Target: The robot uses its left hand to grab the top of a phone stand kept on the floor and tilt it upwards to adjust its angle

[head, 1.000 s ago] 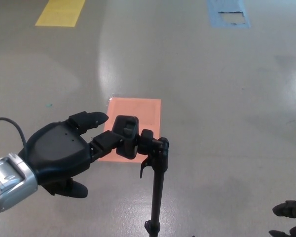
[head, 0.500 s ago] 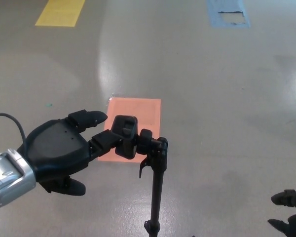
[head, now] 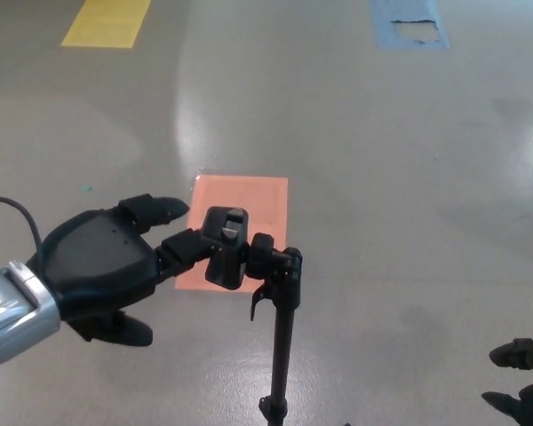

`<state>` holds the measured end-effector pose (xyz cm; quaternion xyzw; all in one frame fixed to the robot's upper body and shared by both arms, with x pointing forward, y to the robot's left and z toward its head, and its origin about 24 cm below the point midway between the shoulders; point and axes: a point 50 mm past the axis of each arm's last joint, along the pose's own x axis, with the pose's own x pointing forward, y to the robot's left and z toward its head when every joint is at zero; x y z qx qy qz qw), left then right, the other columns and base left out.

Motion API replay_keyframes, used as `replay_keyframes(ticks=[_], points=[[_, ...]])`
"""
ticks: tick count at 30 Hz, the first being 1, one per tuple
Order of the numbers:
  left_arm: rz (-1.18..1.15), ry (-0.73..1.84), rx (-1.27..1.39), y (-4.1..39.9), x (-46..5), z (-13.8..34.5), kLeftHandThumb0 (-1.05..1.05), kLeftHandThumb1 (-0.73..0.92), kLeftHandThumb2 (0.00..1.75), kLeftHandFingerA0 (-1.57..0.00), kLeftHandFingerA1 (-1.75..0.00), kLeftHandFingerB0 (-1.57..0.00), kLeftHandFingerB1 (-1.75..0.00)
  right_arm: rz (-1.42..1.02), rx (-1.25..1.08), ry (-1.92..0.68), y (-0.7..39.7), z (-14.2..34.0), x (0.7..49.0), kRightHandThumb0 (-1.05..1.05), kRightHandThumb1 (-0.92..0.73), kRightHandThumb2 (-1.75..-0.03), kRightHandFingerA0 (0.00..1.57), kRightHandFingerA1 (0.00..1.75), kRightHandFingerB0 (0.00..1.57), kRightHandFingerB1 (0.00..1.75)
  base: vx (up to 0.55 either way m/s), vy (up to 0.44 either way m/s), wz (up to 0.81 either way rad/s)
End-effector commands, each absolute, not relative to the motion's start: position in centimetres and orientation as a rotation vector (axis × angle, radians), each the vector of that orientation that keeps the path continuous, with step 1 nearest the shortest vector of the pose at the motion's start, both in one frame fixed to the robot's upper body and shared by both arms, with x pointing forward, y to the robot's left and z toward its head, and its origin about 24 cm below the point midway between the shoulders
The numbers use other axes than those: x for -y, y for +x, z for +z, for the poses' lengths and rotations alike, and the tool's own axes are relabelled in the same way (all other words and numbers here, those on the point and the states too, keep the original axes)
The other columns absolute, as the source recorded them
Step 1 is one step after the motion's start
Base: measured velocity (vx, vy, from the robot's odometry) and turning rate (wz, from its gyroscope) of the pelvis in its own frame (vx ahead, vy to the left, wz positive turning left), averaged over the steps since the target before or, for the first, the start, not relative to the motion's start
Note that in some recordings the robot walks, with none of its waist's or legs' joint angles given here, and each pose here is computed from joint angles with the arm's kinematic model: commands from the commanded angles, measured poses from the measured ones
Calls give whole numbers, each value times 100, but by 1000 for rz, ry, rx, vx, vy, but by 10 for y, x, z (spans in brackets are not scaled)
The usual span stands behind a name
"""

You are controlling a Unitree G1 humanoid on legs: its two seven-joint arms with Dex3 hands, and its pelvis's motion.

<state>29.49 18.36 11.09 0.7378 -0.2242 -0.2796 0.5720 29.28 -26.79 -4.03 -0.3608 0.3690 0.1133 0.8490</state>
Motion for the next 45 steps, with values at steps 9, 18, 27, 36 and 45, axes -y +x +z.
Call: replay_keyframes(ticks=[9,18,27,36,45], points=[[-500,1760,471,316,-203,111,-93,64,102,-8,-15,0,-8,220,-782,-778,297,-34,273,-56,-68,-61,20,35,17,28,0,0,0],[-472,1742,448,322,-210,110,-83,57,99,-8,-26,0,-16,213,-781,-771,299,-32,273,-55,-68,-61,20,34,17,28,0,0,0],[-414,1678,240,329,-234,90,-90,79,65,-2,-23,0,-14,219,-774,-764,300,-31,273,-33,-49,-101,2,49,0,47,0,0,0],[-260,1515,-243,299,-286,6,-89,68,105,-1,-20,0,-11,248,-804,-777,288,-45,269,-58,-70,-61,19,34,18,28,0,0,0],[-182,1340,-528,241,-312,-51,-93,77,110,-8,-25,-8,-11,261,-838,-754,272,-61,266,-33,-49,-102,3,49,0,46,0,0,0]])
